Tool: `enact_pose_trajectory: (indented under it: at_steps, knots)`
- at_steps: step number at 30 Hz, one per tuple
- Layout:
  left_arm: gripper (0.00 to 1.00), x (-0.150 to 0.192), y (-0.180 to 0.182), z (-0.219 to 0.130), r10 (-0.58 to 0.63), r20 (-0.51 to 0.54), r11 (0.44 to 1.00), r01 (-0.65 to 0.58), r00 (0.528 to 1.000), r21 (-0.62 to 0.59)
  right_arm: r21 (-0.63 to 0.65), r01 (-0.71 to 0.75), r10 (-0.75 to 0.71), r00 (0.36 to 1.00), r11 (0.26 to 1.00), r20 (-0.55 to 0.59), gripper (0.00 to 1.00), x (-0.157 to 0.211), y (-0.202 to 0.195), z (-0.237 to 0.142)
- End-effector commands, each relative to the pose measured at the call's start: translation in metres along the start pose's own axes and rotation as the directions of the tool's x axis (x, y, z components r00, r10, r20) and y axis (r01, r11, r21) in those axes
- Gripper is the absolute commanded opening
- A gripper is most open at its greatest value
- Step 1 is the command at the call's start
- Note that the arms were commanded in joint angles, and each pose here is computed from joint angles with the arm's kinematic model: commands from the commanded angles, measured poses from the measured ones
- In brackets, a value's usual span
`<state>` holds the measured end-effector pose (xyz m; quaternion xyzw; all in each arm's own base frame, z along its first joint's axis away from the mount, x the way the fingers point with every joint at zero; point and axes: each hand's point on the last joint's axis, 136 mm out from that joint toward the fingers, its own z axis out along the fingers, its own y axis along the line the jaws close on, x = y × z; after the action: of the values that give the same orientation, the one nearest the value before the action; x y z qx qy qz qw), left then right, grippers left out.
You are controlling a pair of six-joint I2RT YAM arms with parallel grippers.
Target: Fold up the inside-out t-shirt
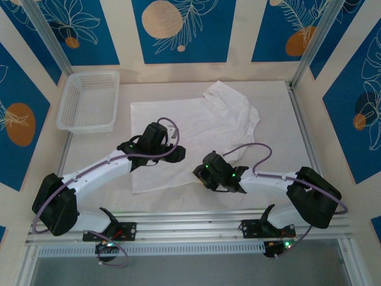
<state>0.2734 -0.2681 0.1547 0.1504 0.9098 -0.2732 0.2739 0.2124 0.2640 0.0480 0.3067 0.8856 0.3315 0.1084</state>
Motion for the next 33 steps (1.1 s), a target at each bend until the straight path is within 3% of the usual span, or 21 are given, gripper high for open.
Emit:
enact_pose_trajectory:
  at_steps: [1,7,12,16,21,28,31,33]
  knots:
    - [0.52,0.001,0.001,0.005,-0.012,-0.009,1.0,0.012,1.0,0.012,-0.007,-0.008,0.008,0.999,1.0,0.044,0.33,-0.01,0.001,0.001]
    - [0.52,0.002,0.003,0.007,-0.015,-0.02,1.0,0.015,1.0,0.007,-0.015,0.008,-0.007,0.999,1.0,0.044,0.17,-0.01,0.004,0.0]
    - [0.52,0.006,0.005,0.006,-0.023,-0.023,1.0,0.023,0.999,0.001,-0.009,0.009,-0.009,0.999,1.0,0.032,0.18,-0.008,0.002,-0.003]
    - [0.52,0.007,0.006,0.006,-0.023,-0.026,1.0,0.023,0.999,-0.003,-0.004,0.015,-0.014,0.999,1.0,0.038,0.29,-0.01,0.003,-0.003]
    - [0.52,0.006,0.006,0.006,-0.02,-0.025,1.0,0.02,0.999,-0.004,-0.013,0.012,-0.012,1.0,1.0,0.029,0.24,-0.01,0.006,-0.001]
    - [0.52,0.009,0.008,0.006,-0.024,-0.032,1.0,0.024,0.999,-0.013,-0.022,0.018,-0.018,0.999,1.0,0.028,0.08,-0.01,0.008,-0.003]
    - [0.52,0.015,0.019,-0.004,-0.038,-0.029,0.997,0.036,0.999,-0.075,-0.039,0.027,-0.026,0.999,0.999,0.024,0.01,-0.009,0.009,-0.012]
    - [0.52,0.024,0.042,-0.021,-0.068,-0.019,0.981,0.063,0.998,-0.186,-0.053,0.059,-0.057,0.998,0.997,0.041,0.0,-0.013,0.013,-0.026]
